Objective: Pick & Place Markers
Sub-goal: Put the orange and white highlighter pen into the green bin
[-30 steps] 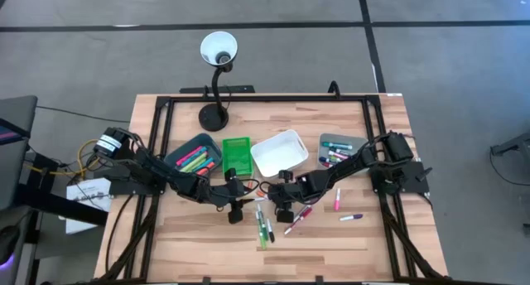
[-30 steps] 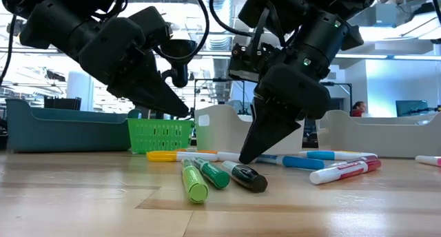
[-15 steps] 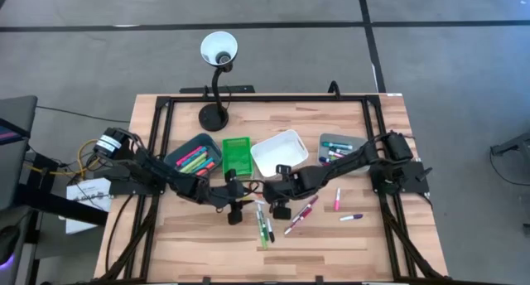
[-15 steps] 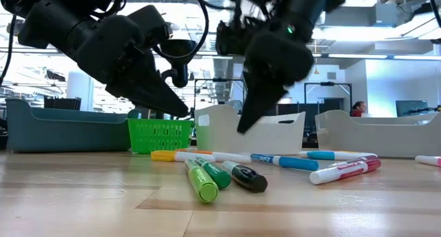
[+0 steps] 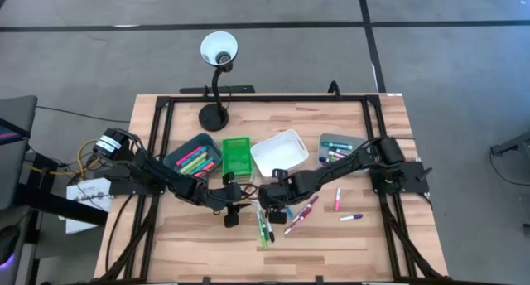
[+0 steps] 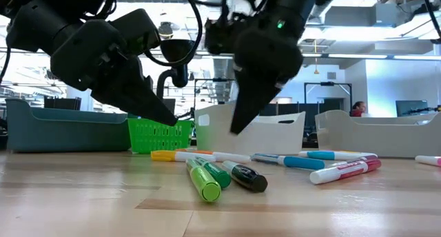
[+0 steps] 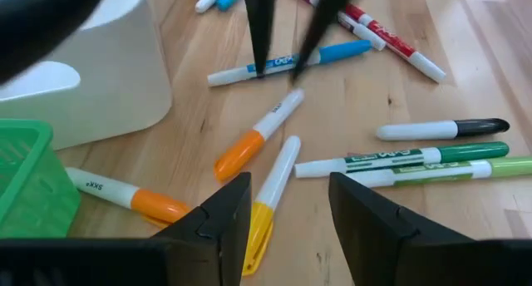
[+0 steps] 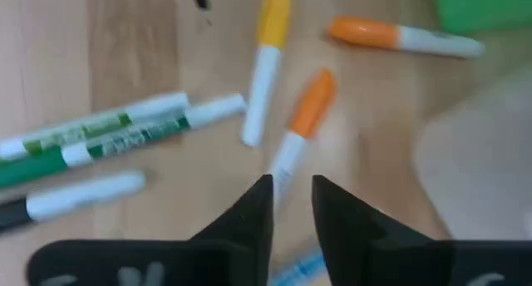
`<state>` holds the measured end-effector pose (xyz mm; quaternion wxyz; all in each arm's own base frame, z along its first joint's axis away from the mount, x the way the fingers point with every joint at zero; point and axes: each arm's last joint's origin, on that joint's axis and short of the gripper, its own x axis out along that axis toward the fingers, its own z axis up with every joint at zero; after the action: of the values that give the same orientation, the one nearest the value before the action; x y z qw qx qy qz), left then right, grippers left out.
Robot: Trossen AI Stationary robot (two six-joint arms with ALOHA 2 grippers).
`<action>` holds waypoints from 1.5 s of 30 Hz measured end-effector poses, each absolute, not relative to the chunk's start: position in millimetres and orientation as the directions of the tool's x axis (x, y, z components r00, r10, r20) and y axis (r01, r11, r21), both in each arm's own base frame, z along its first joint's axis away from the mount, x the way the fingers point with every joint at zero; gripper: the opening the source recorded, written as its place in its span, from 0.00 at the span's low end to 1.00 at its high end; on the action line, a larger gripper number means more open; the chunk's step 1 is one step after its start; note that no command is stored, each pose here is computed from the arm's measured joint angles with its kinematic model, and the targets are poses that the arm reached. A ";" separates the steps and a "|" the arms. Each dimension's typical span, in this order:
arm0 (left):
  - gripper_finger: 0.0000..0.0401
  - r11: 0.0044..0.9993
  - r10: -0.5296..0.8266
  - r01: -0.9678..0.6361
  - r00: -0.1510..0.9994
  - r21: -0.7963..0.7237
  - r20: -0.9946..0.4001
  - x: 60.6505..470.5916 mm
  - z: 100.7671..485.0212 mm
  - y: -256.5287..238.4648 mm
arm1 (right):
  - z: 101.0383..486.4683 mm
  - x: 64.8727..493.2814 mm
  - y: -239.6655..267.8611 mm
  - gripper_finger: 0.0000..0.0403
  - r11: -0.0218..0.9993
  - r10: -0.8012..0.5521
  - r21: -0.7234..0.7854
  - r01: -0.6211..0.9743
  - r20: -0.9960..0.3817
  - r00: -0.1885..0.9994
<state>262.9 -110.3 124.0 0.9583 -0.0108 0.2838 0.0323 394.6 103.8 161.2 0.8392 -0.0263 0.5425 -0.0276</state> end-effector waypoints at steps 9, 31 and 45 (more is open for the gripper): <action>0.39 0.998 0.056 -0.069 0.836 -0.003 -0.546 262.4 123.5 -110.1 | 128.7 402.6 107.7 0.35 0.996 -0.086 -0.077 0.038 -0.921 0.380; 0.39 0.998 0.056 -0.070 0.838 -0.005 -0.542 262.8 123.9 -110.0 | 200.2 382.9 90.5 0.06 0.993 -0.108 -0.118 0.006 -0.887 0.450; 0.38 0.992 -0.055 -0.020 0.826 -0.128 -0.561 255.5 122.5 -124.0 | 237.0 417.2 -14.7 0.05 0.970 -0.224 -0.217 0.105 -0.649 0.727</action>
<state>255.5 -124.0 122.5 0.9533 -0.0644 0.2948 -0.0092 417.2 -14.7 237.0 0.9255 -0.0828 0.3588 -0.0890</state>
